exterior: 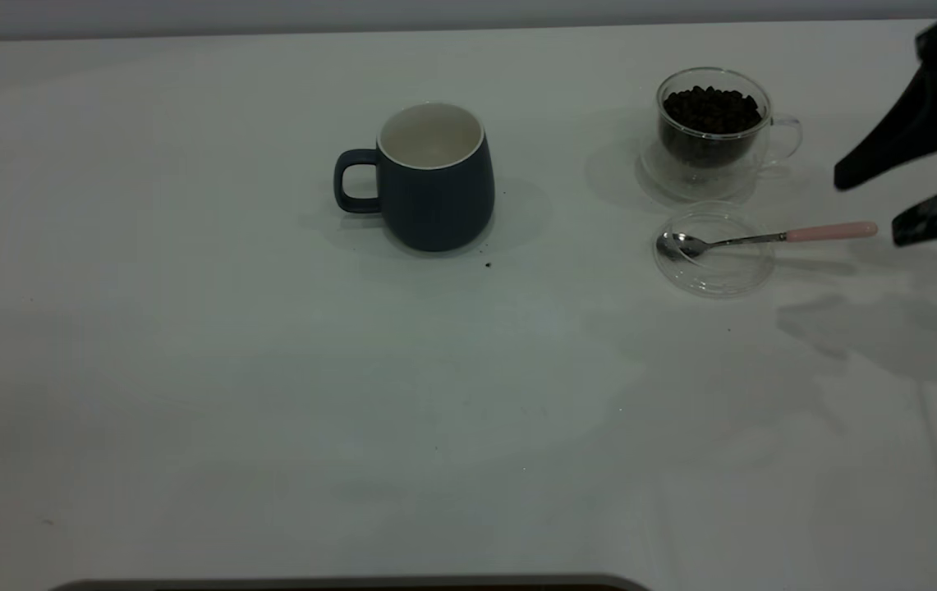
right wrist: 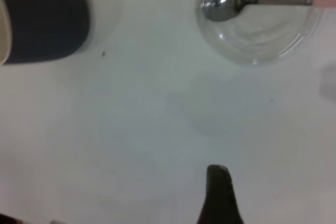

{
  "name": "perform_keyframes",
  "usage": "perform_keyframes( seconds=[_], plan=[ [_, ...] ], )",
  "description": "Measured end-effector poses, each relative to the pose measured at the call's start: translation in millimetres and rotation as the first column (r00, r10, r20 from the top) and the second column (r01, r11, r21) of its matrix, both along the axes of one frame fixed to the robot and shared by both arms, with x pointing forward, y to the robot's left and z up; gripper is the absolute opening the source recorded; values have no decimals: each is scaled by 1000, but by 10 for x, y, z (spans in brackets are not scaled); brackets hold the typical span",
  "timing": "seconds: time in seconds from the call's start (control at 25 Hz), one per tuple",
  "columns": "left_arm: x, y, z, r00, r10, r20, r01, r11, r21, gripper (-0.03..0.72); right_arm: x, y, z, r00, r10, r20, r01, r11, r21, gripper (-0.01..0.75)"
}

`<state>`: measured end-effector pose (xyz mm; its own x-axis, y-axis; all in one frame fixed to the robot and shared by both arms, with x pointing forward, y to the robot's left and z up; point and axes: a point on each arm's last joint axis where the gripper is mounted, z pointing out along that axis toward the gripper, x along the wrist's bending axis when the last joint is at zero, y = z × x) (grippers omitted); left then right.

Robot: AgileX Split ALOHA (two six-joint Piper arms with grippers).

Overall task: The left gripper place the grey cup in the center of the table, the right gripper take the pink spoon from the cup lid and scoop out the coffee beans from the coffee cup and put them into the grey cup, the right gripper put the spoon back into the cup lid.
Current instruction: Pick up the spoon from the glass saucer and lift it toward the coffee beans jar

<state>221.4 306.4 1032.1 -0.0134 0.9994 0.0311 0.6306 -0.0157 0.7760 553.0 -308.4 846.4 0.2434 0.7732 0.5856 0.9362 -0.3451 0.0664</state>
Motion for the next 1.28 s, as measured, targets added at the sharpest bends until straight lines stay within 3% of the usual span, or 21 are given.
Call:
perform_keyframes(
  seconds=[0.76,1.28],
  plan=[
    [0,0,-1,1000,1,0,-1,1000,-2,567,197,-168,-635,995,-58,79,59,998,-5,600],
    [0,0,-1,1000,1,0,-1,1000,-2,567,360,-231,-640,987,-16,160,27,998,-64,592]
  ],
)
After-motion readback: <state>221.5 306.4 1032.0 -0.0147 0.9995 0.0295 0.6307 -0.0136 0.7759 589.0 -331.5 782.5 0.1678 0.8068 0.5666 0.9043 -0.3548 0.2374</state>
